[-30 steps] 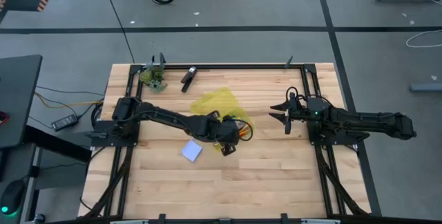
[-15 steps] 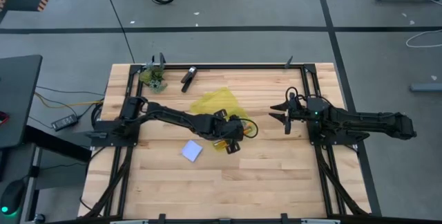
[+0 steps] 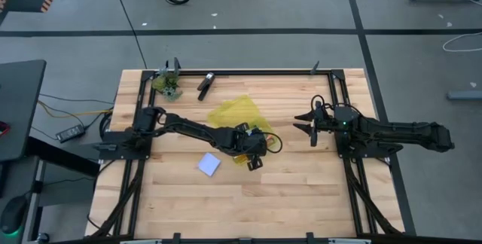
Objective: Pack school essentials
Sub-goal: Put the purple pen into the yellow supply box, then put the blue sticky notes into the yellow supply box
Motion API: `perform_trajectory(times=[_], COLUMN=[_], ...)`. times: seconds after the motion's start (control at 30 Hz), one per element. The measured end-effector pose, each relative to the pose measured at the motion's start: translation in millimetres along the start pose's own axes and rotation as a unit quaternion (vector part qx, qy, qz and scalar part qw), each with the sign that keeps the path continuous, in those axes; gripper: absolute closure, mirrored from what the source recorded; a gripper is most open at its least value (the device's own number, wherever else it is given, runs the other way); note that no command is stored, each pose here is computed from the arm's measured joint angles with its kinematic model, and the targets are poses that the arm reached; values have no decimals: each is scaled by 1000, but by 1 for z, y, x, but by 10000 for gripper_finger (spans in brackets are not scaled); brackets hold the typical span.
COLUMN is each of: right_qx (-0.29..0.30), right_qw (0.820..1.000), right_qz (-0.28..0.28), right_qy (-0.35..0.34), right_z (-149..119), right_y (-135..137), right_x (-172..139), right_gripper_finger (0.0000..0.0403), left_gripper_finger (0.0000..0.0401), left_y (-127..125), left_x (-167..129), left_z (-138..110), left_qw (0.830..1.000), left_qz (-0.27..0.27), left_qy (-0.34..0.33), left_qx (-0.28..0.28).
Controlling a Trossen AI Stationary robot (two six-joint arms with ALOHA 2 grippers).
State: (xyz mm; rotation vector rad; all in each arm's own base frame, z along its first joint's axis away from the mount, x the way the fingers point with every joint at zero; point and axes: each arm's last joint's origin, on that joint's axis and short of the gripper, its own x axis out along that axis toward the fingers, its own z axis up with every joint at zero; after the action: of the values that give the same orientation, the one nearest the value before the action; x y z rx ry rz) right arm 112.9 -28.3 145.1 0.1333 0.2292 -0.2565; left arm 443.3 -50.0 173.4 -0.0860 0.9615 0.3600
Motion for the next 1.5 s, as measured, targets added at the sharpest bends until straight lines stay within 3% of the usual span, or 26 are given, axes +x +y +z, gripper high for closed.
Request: perform_trajectory(times=[0.23, 0.67, 1.5], right_qx=[0, 0, 0], right_qw=[1000, 1000, 1000], right_qz=[0, 0, 0], right_qy=[0, 0, 1], right_z=[0, 0, 0], right_y=[0, 0, 0], right_x=[0, 0, 0], right_gripper_finger=[246, 246, 246], left_gripper_finger=[348, 287, 323], left_y=[-1, -1, -14], left_x=[5, 4, -44], left_z=[-2, -2, -31], left_qw=[1000, 1000, 992], left_qz=[2, 2, 30], left_qy=[4, 4, 119], left_qx=[-9, -11, 39])
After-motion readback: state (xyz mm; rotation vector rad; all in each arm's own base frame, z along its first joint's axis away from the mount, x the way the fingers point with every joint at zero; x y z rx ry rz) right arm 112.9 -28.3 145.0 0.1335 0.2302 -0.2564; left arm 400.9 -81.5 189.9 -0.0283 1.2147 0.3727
